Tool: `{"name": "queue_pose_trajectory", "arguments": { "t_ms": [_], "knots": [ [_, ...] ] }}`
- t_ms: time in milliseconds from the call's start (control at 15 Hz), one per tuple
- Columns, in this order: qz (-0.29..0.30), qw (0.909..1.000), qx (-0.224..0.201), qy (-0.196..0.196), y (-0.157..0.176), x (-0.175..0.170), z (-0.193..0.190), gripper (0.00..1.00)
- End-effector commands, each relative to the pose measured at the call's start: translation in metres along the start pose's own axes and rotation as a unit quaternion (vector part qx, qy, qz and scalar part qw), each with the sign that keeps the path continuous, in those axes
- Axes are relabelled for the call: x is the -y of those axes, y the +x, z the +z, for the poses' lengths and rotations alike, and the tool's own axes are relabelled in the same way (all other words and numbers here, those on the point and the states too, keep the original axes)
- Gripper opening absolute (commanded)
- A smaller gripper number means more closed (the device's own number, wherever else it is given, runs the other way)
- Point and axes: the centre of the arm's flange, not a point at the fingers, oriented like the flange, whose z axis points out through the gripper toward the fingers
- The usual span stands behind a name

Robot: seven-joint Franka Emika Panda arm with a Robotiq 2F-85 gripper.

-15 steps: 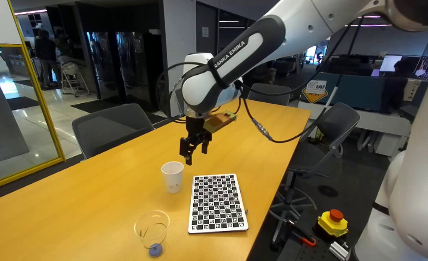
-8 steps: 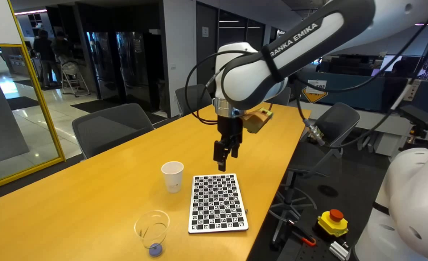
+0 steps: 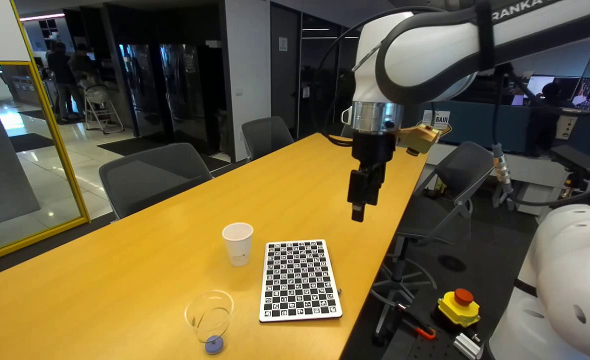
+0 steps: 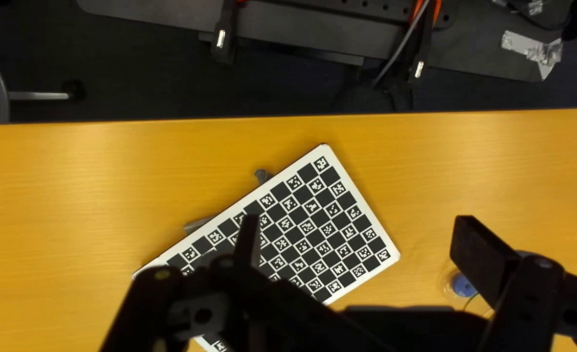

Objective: Put the orange objects in the white cup and the other objects inside the transparent cup.

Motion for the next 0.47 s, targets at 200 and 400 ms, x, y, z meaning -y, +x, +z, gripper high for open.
{"name": "queue_pose_trajectory", "arguments": {
  "t_ms": [200, 400],
  "knots": [
    [0.004, 0.9999, -0.006, 0.009, -0.023, -0.002, -0.017, 1.0],
    [0.004, 0.9999, -0.004, 0.009, -0.025, -0.002, -0.015, 1.0]
  ]
}}
